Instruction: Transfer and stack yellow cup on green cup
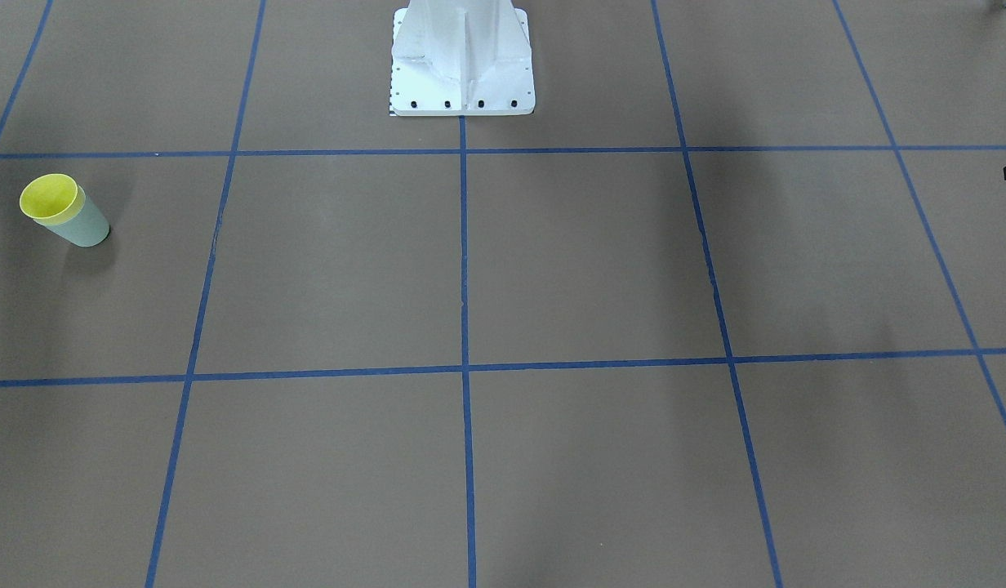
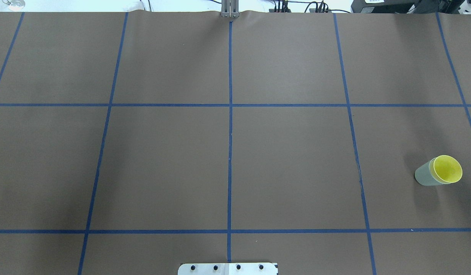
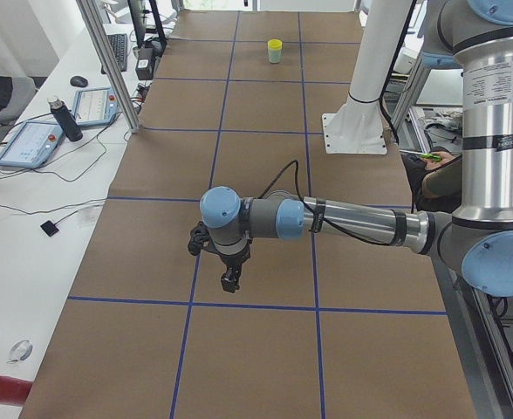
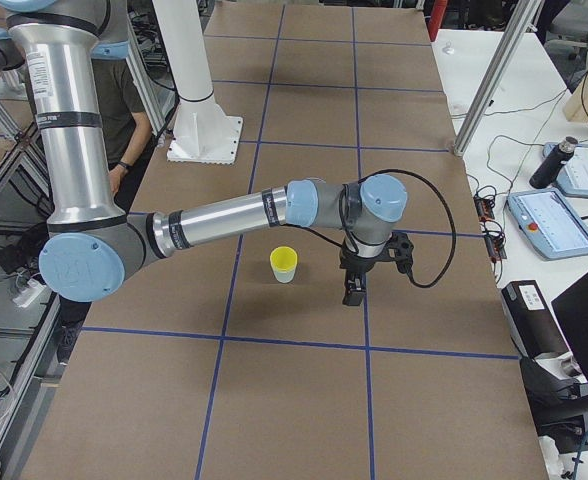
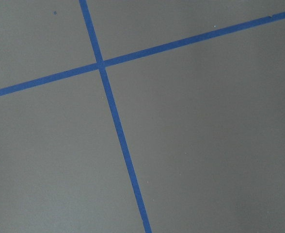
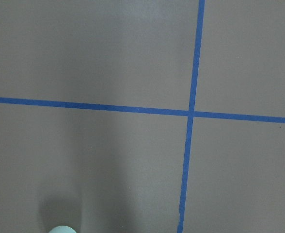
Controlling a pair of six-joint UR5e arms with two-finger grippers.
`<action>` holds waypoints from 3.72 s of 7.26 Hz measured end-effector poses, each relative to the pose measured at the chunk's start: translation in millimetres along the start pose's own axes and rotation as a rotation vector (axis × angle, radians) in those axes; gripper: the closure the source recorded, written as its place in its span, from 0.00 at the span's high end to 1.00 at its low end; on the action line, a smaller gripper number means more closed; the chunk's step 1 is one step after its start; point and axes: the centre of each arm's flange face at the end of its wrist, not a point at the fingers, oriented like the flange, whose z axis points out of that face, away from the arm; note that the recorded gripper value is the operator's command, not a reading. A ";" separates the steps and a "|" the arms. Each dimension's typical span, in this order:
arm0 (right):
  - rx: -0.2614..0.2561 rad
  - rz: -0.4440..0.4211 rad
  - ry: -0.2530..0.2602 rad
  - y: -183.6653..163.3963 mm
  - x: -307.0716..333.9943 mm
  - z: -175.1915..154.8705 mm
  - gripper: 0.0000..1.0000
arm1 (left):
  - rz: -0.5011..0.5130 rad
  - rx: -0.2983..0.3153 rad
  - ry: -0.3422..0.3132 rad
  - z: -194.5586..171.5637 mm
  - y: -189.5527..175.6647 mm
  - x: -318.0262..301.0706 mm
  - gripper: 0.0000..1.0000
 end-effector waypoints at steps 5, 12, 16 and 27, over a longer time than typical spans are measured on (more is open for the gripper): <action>-0.023 -0.018 0.002 0.6 -8.8 12.3 1.00 | -0.006 0.001 0.000 -0.4 -6.0 -0.2 1.00; -0.010 -0.036 -0.009 -2.8 -14.7 13.1 1.00 | -0.002 0.004 0.002 -0.9 -6.5 0.5 1.00; -0.012 -0.028 -0.009 -3.2 -13.8 14.0 1.00 | 0.001 0.002 0.003 -0.3 -6.6 0.6 1.00; -0.012 -0.026 -0.010 -2.6 -13.9 14.1 1.00 | 0.002 0.002 0.003 -0.1 -7.2 0.5 1.00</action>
